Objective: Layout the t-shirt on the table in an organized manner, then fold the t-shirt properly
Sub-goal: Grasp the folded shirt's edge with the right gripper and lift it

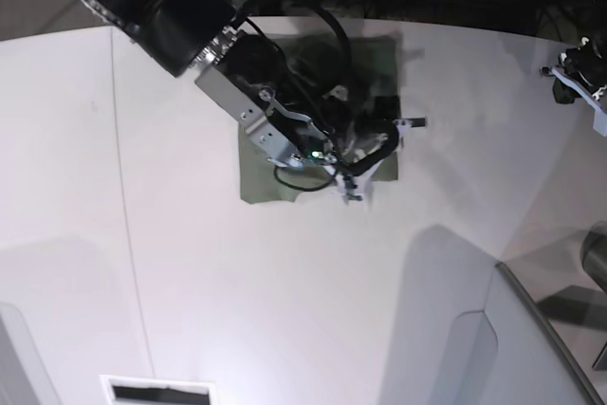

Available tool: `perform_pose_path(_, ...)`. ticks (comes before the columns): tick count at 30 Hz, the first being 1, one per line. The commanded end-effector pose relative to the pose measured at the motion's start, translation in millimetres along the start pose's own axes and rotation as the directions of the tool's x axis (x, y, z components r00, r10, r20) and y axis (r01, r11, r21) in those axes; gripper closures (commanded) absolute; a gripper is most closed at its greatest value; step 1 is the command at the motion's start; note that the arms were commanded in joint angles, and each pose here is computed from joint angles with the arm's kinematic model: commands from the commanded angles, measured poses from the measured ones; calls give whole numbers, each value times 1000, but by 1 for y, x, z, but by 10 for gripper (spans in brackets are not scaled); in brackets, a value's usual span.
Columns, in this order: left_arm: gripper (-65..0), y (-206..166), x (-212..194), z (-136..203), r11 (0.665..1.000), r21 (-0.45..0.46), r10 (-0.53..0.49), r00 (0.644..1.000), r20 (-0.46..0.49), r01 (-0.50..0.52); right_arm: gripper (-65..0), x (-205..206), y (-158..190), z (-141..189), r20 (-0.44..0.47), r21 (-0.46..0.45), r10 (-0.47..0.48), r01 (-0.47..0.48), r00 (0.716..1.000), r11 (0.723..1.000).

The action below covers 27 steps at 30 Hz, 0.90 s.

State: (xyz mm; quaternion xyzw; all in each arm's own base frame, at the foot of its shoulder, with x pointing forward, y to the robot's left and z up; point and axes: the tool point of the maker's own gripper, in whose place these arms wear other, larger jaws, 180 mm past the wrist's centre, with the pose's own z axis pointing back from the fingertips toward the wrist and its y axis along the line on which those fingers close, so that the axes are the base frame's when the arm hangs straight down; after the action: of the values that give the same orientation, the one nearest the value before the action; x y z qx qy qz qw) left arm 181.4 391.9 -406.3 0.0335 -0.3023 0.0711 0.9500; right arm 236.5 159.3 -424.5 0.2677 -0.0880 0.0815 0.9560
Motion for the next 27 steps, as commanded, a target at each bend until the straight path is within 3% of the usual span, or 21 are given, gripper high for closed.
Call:
perform_pose_path(1,0,5,15,5,1000,10,-24,999,37,23,-287,11,9,2,17,18,18,-18,1000,1000)
perform_pose_path(5,0,5,21,4,1000,9,-23,998,51,23,-287,9,10,-5,9,25,16,-16,1000,1000)
perform_pose_path(8,0,5,20,4,1000,8,-20,999,49,20,-287,2,20,-10,-16,67,85,-84,996,994)
perform_pose_path(15,0,5,21,4,1000,9,-21,999,50,21,-285,-2,52,-5,3,169,281,-277,960,946)
perform_pose_path(20,0,13,28,7,999,25,-40,998,58,39,-285,3,84,19,68,239,341,-347,938,907)
perform_pose_path(23,0,25,35,13,997,49,-69,996,56,66,-285,5,83,37,75,247,371,-378,926,892)
perform_pose_path(25,0,37,37,17,995,71,-76,996,47,73,-285,13,71,47,89,217,331,-342,940,914)
perform_pose_path(27,0,65,28,25,992,122,-36,999,29,32,-284,19,50,57,104,180,230,-246,968,952)
